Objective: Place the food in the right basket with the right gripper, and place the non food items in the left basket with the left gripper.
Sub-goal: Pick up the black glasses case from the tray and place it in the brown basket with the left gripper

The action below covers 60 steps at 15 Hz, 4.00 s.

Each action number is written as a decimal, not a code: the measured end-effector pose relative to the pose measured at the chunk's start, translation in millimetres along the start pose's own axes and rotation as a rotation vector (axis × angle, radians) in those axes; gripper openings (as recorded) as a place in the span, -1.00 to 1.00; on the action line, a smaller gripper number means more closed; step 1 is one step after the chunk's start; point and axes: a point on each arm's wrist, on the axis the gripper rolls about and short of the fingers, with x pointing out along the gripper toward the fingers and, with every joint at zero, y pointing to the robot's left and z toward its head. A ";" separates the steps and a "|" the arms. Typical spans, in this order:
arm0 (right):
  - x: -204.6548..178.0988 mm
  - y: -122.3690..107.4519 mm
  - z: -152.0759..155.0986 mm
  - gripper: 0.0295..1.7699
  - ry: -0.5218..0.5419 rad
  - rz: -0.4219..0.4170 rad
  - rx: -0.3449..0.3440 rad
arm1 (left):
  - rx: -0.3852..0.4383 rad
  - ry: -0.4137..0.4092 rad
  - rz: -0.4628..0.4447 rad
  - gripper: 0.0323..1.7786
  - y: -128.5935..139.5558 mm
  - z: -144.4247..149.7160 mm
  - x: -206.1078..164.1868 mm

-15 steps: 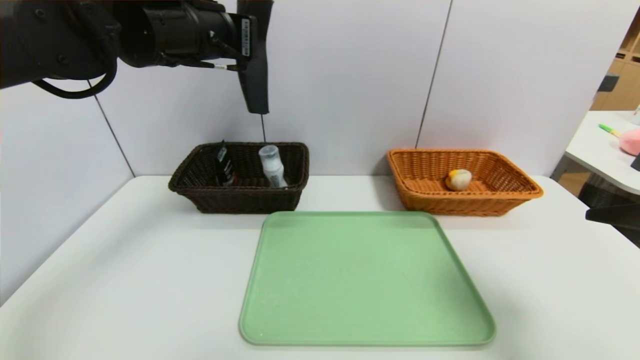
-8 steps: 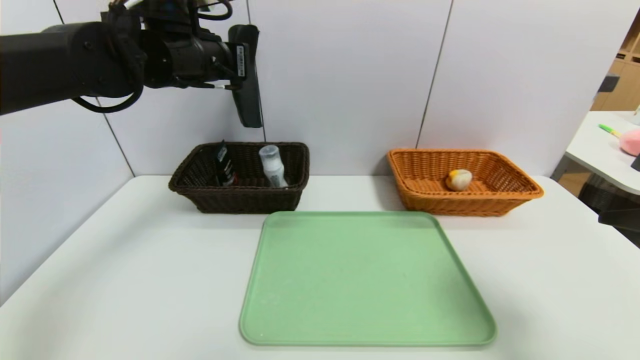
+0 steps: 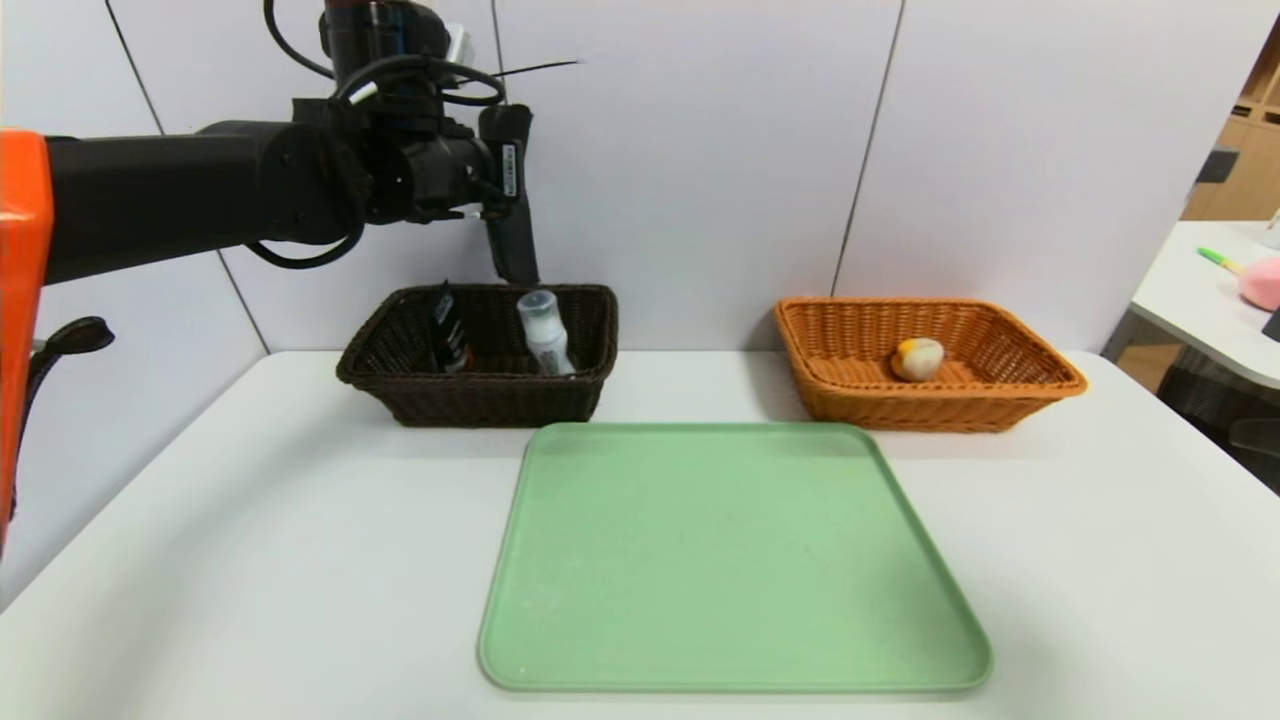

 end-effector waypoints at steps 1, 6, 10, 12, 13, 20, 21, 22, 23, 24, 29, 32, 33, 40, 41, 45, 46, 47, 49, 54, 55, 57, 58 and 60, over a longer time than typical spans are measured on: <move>-1.5 0.2 -1.1 0.92 -0.002 0.004 -0.001 | 0.011 -0.005 0.002 -0.68 0.8 -0.3 1.1; -4.9 -0.1 -7.5 0.92 -0.001 0.019 -0.001 | 0.076 -0.020 0.037 -0.68 16.1 3.6 1.8; -6.3 0.1 -9.0 0.92 -0.005 0.029 -0.003 | 0.094 0.001 0.061 -0.68 26.5 -2.2 6.8; -6.9 0.5 -7.7 0.92 -0.011 0.031 -0.004 | 0.089 0.020 0.064 -0.68 27.5 -9.3 11.8; -6.7 0.7 -6.9 0.92 -0.013 0.031 -0.005 | 0.087 0.035 0.067 -0.68 27.6 -14.3 14.3; -4.3 1.2 -3.8 0.92 -0.008 0.034 -0.007 | 0.091 0.091 0.071 -0.68 29.7 -45.0 18.8; -3.7 1.3 -3.7 0.92 -0.006 0.035 -0.007 | 0.090 0.090 0.073 -0.68 30.8 -47.9 18.3; -3.3 1.3 -3.7 0.92 -0.003 0.036 -0.008 | 0.090 0.092 0.075 -0.68 31.6 -50.8 17.7; -3.2 1.3 -3.8 0.92 -0.003 0.036 -0.008 | 0.089 0.094 0.076 -0.68 32.1 -54.4 17.4; -3.0 1.3 -3.9 0.92 -0.001 0.036 -0.008 | 0.088 0.092 0.076 -0.68 32.0 -57.7 17.6; -0.3 1.1 -2.9 0.92 0.007 0.036 -0.007 | 0.065 0.067 0.096 -0.68 29.3 -71.3 18.6; 1.0 0.8 -2.6 0.92 0.011 0.035 -0.006 | 0.047 0.082 0.099 -0.68 26.2 -76.7 18.4; 1.6 0.7 -2.5 0.92 0.014 0.034 -0.006 | 0.048 0.088 0.099 -0.68 26.1 -78.4 18.4; 5.5 0.3 -1.3 0.92 0.027 0.039 -0.003 | 0.049 0.091 0.096 0.28 25.3 -79.5 18.3; 5.9 0.2 -1.2 0.92 0.028 0.039 -0.002 | 0.049 0.091 0.095 0.36 25.3 -79.4 18.3; 7.5 0.2 -0.1 0.92 0.028 0.038 -0.009 | 0.064 0.061 0.085 0.58 24.5 -62.1 7.0; 6.7 0.7 1.3 0.92 0.022 0.039 -0.013 | 0.087 0.063 0.077 0.62 23.9 -54.0 -1.6; 5.7 1.2 2.8 0.92 0.015 0.037 -0.021 | 0.113 0.073 0.065 0.66 24.3 -46.9 -11.1; 6.2 1.0 3.3 0.92 0.022 0.028 -0.077 | 0.147 0.102 0.017 0.71 26.9 -32.1 -34.8; 14.7 -1.8 -0.1 0.92 0.118 0.018 -0.266 | 0.160 0.204 -0.054 0.81 38.7 -9.3 -113.9; 19.2 -1.9 2.8 0.92 0.130 0.019 -0.267 | 0.162 0.226 -0.051 0.82 42.2 -9.3 -131.5; 30.9 -2.6 9.2 0.92 0.162 0.022 -0.265 | 0.155 0.249 -0.015 0.84 49.3 -12.2 -166.3; 35.8 -2.6 10.4 0.92 0.180 0.028 -0.265 | 0.150 0.248 0.022 0.85 52.9 -13.9 -181.4; 43.5 -3.2 7.3 0.92 0.252 0.039 -0.266 | 0.139 0.232 0.096 0.86 60.0 -16.1 -210.6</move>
